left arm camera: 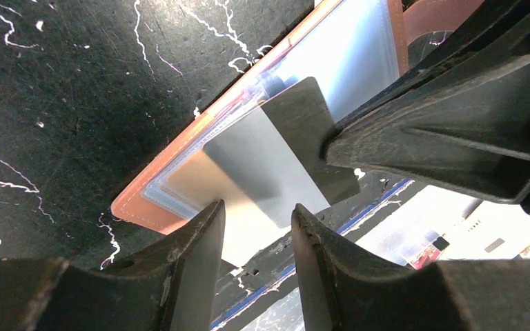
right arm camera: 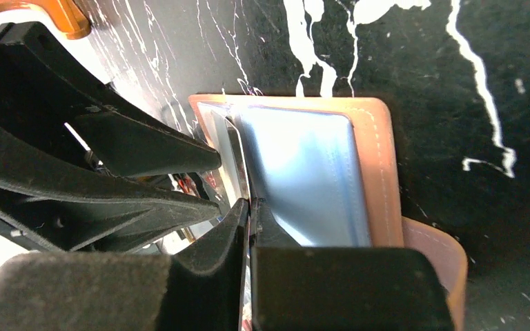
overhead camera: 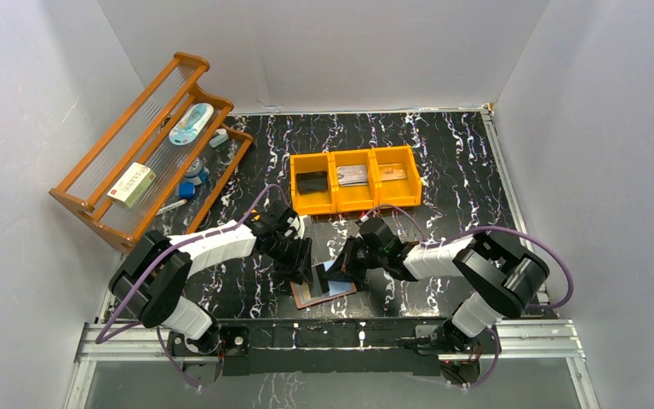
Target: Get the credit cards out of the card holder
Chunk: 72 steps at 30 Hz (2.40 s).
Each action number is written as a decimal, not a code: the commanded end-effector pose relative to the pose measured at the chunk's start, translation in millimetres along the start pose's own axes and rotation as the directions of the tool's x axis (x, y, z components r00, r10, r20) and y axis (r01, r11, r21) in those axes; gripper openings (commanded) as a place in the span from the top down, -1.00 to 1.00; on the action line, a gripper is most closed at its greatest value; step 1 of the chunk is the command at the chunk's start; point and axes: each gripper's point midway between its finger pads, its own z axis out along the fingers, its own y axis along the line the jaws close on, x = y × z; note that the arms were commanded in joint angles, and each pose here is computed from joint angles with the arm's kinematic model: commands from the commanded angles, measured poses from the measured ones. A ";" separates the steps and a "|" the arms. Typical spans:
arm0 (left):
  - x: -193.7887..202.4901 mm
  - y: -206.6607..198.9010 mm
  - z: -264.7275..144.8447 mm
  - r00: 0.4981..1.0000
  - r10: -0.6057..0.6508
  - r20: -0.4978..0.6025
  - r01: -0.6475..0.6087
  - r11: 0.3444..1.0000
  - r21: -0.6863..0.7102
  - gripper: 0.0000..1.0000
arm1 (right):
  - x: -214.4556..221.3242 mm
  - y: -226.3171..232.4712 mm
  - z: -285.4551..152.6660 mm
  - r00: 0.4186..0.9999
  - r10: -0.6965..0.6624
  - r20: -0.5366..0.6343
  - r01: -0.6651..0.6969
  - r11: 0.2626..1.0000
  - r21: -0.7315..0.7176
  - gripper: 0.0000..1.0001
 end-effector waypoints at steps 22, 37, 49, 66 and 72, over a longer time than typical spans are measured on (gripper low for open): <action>-27.4 -45.6 -30.2 0.996 0.059 0.074 -0.066 0.993 0.100 -0.12 | -6.2 -7.8 -2.0 0.999 0.037 0.024 -0.037 0.999 0.002 0.86; 14.5 17.0 16.2 0.999 -0.010 -0.049 0.003 0.991 -0.131 0.16 | -5.2 -2.5 -2.1 0.999 0.032 0.021 -0.031 0.999 -0.039 0.76; 20.7 25.6 18.2 0.999 -0.010 -0.053 0.002 0.988 -0.152 0.34 | 2.5 23.1 5.7 0.999 -0.011 -0.053 0.002 0.985 -0.174 0.54; 5.8 24.1 1.7 0.998 0.018 0.056 -0.008 0.983 -0.181 0.36 | -20.2 1.2 -21.1 0.990 -0.078 0.113 0.080 0.997 -0.008 1.00; -3.1 10.2 -4.4 0.996 0.036 0.081 -0.025 0.990 -0.140 0.26 | -28.3 16.2 -34.1 0.977 -0.140 0.160 0.147 0.988 -0.037 1.00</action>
